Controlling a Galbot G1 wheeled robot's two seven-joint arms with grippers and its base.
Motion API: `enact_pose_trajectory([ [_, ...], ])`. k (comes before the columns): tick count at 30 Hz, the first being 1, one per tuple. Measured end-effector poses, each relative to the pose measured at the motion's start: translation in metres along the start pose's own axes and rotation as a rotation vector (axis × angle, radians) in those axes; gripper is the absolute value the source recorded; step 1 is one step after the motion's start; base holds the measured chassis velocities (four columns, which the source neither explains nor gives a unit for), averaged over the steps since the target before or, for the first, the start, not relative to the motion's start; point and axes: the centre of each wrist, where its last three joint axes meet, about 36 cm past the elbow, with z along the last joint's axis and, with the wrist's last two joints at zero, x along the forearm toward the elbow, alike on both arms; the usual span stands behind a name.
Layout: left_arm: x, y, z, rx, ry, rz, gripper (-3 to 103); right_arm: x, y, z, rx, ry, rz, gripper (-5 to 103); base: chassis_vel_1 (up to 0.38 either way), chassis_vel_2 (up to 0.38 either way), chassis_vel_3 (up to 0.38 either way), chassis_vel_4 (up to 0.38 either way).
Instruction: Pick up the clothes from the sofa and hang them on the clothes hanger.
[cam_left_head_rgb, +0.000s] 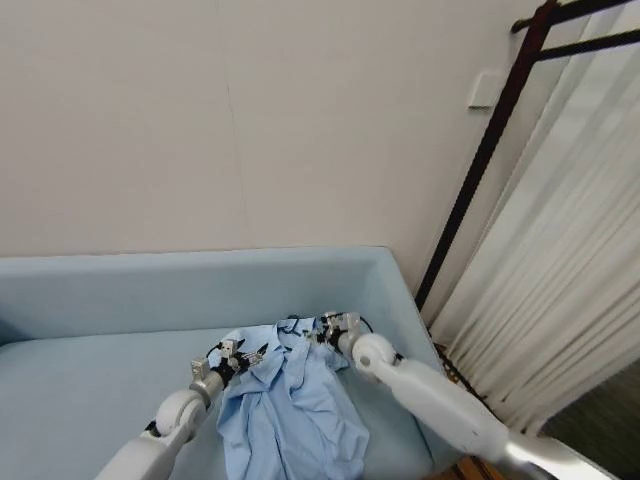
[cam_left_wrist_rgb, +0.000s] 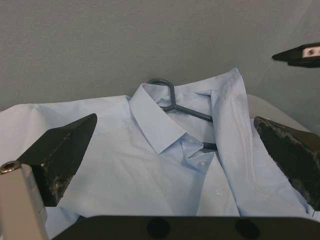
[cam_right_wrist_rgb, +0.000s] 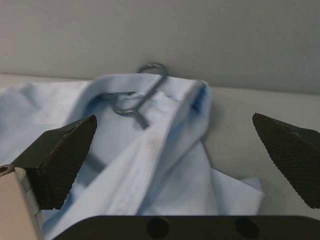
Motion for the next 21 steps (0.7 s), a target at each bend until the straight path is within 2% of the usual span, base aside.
enact_pose_trajectory([
  [6, -0.001, 0.001, 0.001, -0.002, 0.004, 0.0, 100, -0.051, -0.005, 0.007, -0.082, 0.028, 0.076, 100, 0.0, 0.0, 0.0, 0.0],
  [10, -0.001, 0.001, 0.001, 0.0, 0.002, 0.001, 100, -0.073, 0.0, 0.007, -0.104, 0.017, 0.105, 100, 0.0, 0.0, 0.0, 0.0],
  [11, -0.002, 0.0, 0.001, 0.001, 0.001, 0.002, 100, -0.076, 0.003, 0.006, -0.107, 0.018, 0.102, 103, 0.0, 0.0, 0.0, 0.0],
  [12, -0.002, 0.0, 0.001, 0.003, -0.001, 0.002, 100, -0.077, 0.005, 0.006, -0.106, 0.02, 0.098, 99, 0.0, 0.0, 0.0, 0.0],
  [14, -0.003, 0.0, 0.001, 0.006, -0.001, 0.001, 100, -0.078, 0.006, 0.008, -0.099, 0.022, 0.096, 99, 0.0, 0.0, 0.0, 0.0],
  [17, -0.005, -0.003, 0.003, 0.013, -0.004, 0.003, 100, -0.082, 0.007, 0.016, -0.087, 0.036, 0.099, 84, 0.0, 0.0, 0.0, 0.0],
  [19, -0.005, -0.003, 0.004, 0.015, -0.005, 0.004, 100, -0.083, 0.007, 0.017, -0.086, 0.039, 0.1, 84, 0.0, 0.0, 0.0, 0.0],
  [21, -0.005, -0.005, 0.004, 0.018, -0.008, 0.006, 100, -0.086, 0.008, 0.026, -0.08, 0.051, 0.098, 72, 0.0, 0.0, 0.0, 0.0],
])
